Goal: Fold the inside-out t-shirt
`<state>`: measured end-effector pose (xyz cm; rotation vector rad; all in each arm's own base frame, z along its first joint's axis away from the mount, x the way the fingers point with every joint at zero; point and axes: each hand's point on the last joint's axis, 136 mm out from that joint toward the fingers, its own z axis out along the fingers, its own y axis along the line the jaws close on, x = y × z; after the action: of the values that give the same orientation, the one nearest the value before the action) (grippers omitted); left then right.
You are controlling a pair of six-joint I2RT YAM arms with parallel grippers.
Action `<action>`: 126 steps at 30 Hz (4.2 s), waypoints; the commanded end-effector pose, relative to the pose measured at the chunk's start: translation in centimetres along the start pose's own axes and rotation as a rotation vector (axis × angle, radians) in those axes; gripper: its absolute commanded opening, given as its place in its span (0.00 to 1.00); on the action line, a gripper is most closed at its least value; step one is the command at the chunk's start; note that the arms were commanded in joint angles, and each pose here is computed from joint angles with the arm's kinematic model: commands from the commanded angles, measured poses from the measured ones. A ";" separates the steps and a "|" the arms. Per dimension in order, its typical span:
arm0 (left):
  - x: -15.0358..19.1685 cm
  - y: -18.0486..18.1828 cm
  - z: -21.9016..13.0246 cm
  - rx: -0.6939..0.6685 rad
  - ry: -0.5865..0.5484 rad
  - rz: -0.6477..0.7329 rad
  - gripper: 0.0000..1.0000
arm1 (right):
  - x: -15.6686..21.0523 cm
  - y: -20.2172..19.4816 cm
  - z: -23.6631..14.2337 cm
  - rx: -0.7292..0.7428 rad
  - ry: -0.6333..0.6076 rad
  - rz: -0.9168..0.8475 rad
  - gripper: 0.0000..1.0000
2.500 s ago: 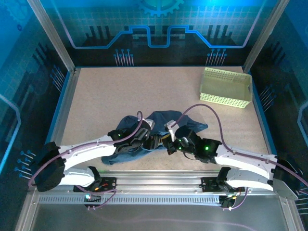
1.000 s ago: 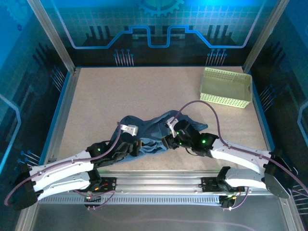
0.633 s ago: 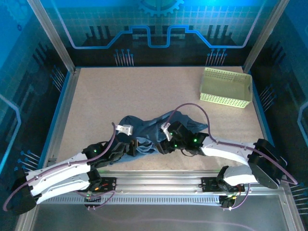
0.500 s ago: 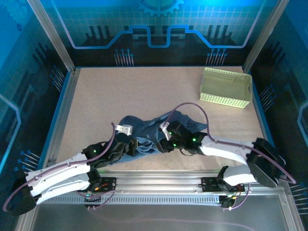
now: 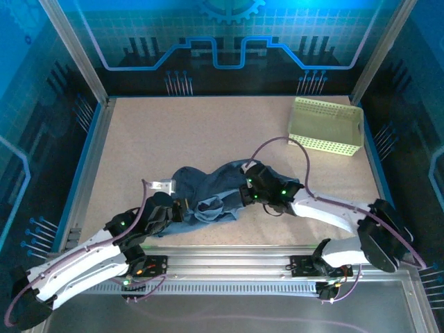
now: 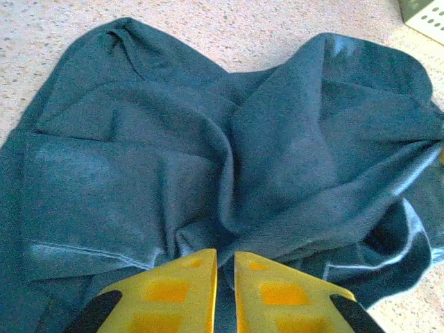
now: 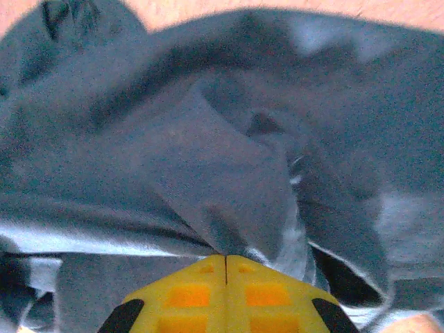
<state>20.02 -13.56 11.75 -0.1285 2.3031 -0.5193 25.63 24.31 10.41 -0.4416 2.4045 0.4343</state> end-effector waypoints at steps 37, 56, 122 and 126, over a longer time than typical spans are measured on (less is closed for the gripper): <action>6.5 -13.5 8.1 -0.118 0.330 0.780 0.57 | -1.1 -2.7 -4.5 0.034 -0.084 0.063 0.00; 3.1 -10.9 6.6 -0.251 0.173 0.728 0.00 | -1.1 -4.3 -4.3 0.112 -0.061 0.075 0.00; -3.7 5.2 -2.2 -0.179 -0.172 -0.196 0.00 | 0.4 -2.6 -1.7 -0.160 0.140 0.205 0.01; -11.1 1.3 -6.1 -0.068 -0.344 -0.160 0.00 | -6.8 -2.1 -9.2 -0.178 -0.045 0.160 0.00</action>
<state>21.62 -7.01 14.19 -0.4744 2.1748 -0.3716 25.68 21.47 13.19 -0.3123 2.5260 0.7424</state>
